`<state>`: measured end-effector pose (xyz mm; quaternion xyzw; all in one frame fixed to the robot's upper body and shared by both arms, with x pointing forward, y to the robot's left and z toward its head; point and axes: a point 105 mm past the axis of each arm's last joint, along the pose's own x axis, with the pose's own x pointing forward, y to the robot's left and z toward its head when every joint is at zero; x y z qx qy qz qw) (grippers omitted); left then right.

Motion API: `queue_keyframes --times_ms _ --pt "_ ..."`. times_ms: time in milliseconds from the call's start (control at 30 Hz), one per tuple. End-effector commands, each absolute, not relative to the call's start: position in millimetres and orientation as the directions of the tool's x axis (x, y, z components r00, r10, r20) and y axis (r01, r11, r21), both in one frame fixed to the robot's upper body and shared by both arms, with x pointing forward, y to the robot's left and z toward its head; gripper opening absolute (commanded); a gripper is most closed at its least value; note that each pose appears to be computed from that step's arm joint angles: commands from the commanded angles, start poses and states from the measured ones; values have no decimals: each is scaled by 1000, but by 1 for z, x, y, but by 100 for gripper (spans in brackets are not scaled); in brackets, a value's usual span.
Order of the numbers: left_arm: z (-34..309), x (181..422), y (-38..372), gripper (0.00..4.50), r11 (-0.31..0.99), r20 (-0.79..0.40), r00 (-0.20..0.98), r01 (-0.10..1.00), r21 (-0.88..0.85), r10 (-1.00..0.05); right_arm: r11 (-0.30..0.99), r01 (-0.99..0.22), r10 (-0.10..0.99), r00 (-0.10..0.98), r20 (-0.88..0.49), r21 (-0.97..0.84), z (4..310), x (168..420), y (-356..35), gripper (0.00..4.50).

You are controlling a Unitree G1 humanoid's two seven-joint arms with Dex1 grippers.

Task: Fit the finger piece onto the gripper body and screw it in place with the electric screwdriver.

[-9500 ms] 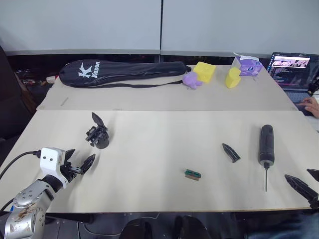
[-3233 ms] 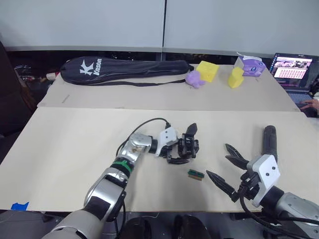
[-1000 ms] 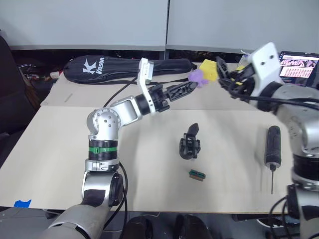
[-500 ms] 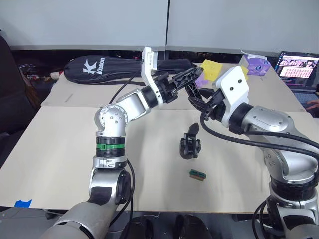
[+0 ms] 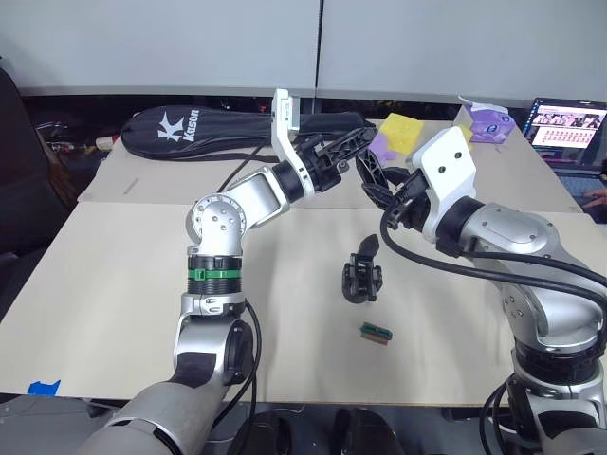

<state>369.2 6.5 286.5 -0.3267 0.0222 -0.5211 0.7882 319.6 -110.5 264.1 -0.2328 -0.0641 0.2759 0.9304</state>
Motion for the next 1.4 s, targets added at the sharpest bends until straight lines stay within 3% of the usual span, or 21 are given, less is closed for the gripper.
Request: queue_keyframes --times_ms 33,67,133,267,433,533,600,767,1067,1100,1333,1400 --pt "299 366 4 0 234 338 431 839 -492 -837 738 -408 537 838 101 -538 291 312 -112 112" --pt "299 365 3 0 235 335 419 850 -472 -843 738 -415 543 834 102 -532 292 310 -112 112" --pt "301 363 3 0 230 326 385 876 -424 -864 729 -443 565 819 95 -522 296 305 -114 216" --pt "308 354 5 0 152 277 242 938 -310 -930 635 -641 710 704 -2 -430 301 283 -115 347" --pt "310 330 12 0 -80 185 -43 977 -195 -982 442 -885 883 458 -100 -147 308 264 -127 347" --pt "310 318 20 0 -222 134 -199 956 -192 -971 322 -945 944 315 -98 62 304 264 -133 347" --pt "308 312 24 0 -290 105 -274 937 -194 -956 304 -944 949 289 -123 127 293 271 -133 347" --pt "302 309 26 0 -334 56 -330 925 -183 -942 190 -964 971 156 -182 186 280 264 -118 347" --pt "297 311 21 0 -335 39 -333 928 -163 -942 163 -967 979 134 -156 196 282 277 -86 347" --pt "297 311 21 0 -336 37 -334 928 -161 -942 170 -967 977 141 -159 192 281 279 -85 295" --pt "296 314 22 0 -326 30 -325 932 -156 -945 182 -974 967 152 -206 135 275 278 -85 60" --pt "294 316 22 0 -317 17 -318 935 -157 -948 184 -977 965 158 -209 113 275 278 -86 33"
